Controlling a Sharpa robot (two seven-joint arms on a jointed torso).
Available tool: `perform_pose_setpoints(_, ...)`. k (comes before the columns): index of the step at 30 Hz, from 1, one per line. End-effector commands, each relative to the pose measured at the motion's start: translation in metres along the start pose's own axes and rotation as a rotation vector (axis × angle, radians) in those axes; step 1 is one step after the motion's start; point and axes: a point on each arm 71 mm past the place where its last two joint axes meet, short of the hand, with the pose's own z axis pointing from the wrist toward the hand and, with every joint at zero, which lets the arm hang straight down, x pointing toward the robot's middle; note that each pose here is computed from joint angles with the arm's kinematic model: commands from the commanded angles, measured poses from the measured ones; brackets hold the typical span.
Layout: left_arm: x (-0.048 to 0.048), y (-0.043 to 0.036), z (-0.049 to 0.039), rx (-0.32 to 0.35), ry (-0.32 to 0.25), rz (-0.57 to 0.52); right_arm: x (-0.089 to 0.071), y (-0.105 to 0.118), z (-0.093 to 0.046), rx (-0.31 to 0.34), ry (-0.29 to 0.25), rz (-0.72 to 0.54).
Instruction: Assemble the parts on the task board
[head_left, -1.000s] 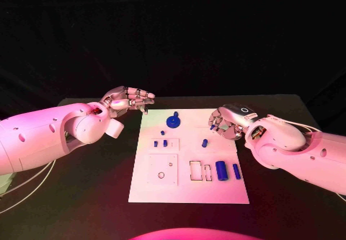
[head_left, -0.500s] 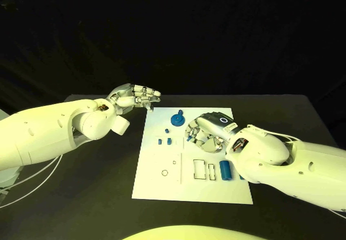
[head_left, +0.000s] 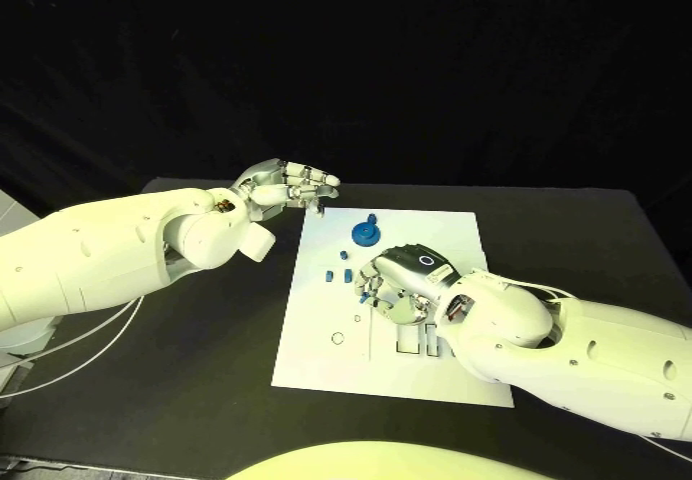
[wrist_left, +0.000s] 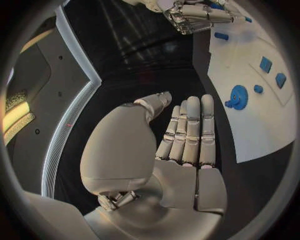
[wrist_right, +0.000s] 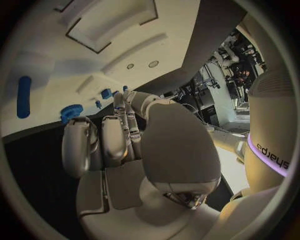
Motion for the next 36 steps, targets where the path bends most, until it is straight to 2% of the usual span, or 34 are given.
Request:
perform_pose_setpoints(1, 0.0035, -0.0011, 0.0012, 0.005, 0.015, -0.018, 0.005, 0.006, 0.002, -0.033, 0.024, -0.022)
perform_pose_setpoints(18, 0.0057, -0.0008, 0.0020, 0.000, 0.024, -0.028, 0.019, 0.009, 0.005, -0.036, 0.074, -0.040)
perform_pose_setpoints(36, 0.0050, -0.0005, 0.0020, -0.001, 0.026, -0.029, 0.023, 0.007, 0.006, -0.028, 0.090, -0.064)
